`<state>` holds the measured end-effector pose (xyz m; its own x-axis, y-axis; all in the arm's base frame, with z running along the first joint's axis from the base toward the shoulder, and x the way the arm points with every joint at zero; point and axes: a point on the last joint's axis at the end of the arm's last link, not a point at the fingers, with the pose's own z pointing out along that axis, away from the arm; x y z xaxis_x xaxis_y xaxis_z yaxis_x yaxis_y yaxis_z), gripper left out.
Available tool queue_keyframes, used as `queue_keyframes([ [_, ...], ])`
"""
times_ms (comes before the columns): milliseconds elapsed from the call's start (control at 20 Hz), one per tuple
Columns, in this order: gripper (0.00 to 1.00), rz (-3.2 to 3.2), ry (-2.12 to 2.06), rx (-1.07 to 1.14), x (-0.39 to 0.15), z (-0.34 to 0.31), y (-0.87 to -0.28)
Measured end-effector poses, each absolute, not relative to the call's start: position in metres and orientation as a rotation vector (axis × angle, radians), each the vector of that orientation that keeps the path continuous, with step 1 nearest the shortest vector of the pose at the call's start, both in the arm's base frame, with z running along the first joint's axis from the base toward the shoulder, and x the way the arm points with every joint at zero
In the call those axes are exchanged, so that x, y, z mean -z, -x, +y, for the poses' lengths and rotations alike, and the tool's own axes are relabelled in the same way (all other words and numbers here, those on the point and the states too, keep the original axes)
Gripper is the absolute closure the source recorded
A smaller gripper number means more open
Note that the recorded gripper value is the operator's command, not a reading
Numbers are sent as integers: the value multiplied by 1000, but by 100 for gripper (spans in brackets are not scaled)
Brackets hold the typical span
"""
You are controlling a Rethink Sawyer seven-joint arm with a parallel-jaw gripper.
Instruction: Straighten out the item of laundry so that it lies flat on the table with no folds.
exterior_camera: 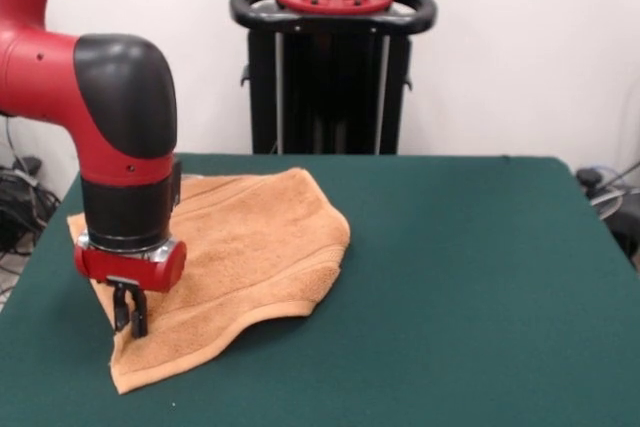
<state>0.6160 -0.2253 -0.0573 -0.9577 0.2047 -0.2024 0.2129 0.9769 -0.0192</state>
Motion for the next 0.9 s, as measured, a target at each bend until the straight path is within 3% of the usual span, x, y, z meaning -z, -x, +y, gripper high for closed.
queue_keyframes([
  [900, 100, 2605, -8, 316, 54, -230, -660],
])
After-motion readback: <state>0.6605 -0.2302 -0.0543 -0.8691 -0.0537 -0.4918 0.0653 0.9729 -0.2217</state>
